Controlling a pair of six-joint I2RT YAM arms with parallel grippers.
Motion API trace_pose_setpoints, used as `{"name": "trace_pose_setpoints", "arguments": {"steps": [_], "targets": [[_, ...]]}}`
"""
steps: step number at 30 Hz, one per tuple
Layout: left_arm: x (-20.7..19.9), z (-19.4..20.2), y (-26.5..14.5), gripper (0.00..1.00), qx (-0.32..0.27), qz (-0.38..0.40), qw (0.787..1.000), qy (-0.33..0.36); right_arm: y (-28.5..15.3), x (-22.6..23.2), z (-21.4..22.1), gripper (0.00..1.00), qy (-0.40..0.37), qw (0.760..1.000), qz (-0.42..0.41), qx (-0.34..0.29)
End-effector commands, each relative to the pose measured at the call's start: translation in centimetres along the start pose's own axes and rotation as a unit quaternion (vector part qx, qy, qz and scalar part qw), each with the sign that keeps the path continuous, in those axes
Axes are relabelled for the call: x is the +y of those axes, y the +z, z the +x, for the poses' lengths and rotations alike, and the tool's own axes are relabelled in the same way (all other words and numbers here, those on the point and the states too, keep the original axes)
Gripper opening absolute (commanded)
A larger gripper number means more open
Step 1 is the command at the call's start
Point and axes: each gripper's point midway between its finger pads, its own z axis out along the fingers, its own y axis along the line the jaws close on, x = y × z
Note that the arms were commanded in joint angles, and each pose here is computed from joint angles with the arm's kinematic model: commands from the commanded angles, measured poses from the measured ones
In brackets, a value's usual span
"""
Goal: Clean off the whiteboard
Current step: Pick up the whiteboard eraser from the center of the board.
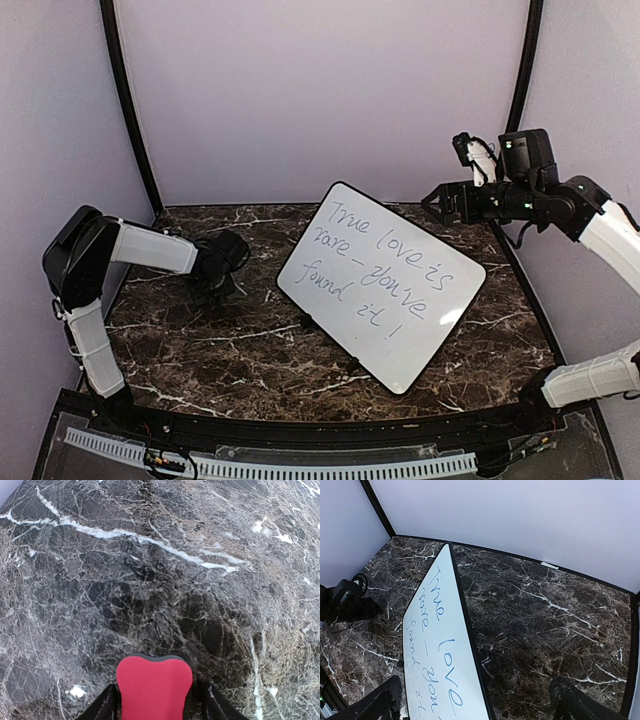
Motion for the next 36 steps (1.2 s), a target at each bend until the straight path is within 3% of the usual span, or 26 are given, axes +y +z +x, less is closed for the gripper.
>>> {"name": "trace_pose_setpoints", "arguments": {"steps": [1, 36], "targets": [[0.7, -0.1, -0.7, 0.55, 0.0, 0.001, 1.0, -0.007, 0.1, 0.1, -0.6, 0.99, -0.002, 1.0, -0.004, -0.015], [-0.2, -0.4, -1.8, 0.51, -0.018, 0.012, 1.0, 0.001, 0.4, 0.1, -0.2, 0.99, -0.002, 1.0, -0.007, -0.01]]}}
